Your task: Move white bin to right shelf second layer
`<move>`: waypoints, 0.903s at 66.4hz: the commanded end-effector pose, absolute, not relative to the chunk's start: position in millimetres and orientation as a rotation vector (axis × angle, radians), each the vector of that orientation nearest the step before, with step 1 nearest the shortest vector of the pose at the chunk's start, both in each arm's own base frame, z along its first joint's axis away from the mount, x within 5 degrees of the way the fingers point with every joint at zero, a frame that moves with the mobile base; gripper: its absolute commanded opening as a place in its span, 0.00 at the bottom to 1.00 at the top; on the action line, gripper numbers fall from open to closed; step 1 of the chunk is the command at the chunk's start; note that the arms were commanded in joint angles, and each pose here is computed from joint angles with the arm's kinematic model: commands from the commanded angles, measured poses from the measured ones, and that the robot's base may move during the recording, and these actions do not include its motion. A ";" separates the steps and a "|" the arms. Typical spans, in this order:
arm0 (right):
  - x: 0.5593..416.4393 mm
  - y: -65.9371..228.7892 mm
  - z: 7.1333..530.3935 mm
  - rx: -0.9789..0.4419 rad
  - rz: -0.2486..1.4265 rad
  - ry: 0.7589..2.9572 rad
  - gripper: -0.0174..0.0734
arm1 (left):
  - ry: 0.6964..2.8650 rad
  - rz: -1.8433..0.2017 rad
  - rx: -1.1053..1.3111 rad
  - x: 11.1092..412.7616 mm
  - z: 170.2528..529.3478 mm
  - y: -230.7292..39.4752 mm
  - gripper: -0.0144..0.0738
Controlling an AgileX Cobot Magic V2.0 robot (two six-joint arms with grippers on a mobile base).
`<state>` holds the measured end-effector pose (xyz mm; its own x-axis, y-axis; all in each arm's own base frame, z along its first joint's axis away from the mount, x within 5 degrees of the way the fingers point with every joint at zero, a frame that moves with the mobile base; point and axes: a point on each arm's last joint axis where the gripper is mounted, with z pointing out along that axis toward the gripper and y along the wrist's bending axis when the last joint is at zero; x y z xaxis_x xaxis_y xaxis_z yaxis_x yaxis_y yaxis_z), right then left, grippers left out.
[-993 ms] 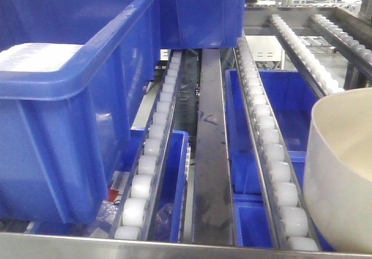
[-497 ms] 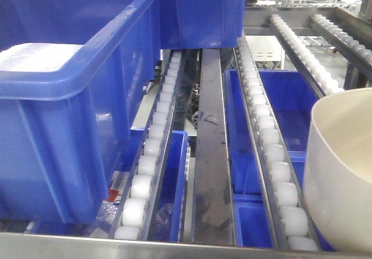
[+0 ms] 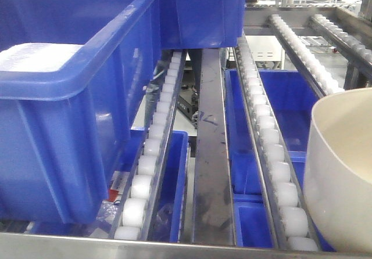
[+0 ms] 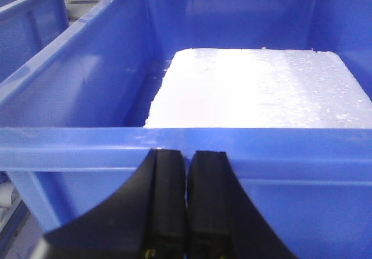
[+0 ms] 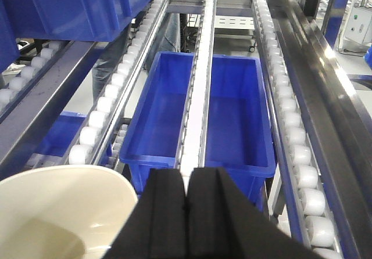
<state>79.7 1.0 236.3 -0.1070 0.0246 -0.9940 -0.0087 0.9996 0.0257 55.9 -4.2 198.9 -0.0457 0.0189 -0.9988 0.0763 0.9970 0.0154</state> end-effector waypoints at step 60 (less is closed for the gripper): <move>54.4 0.1 207.8 0.025 0.027 1.495 0.25 | 1.551 -0.053 0.071 56.3 195.1 -4.5 0.26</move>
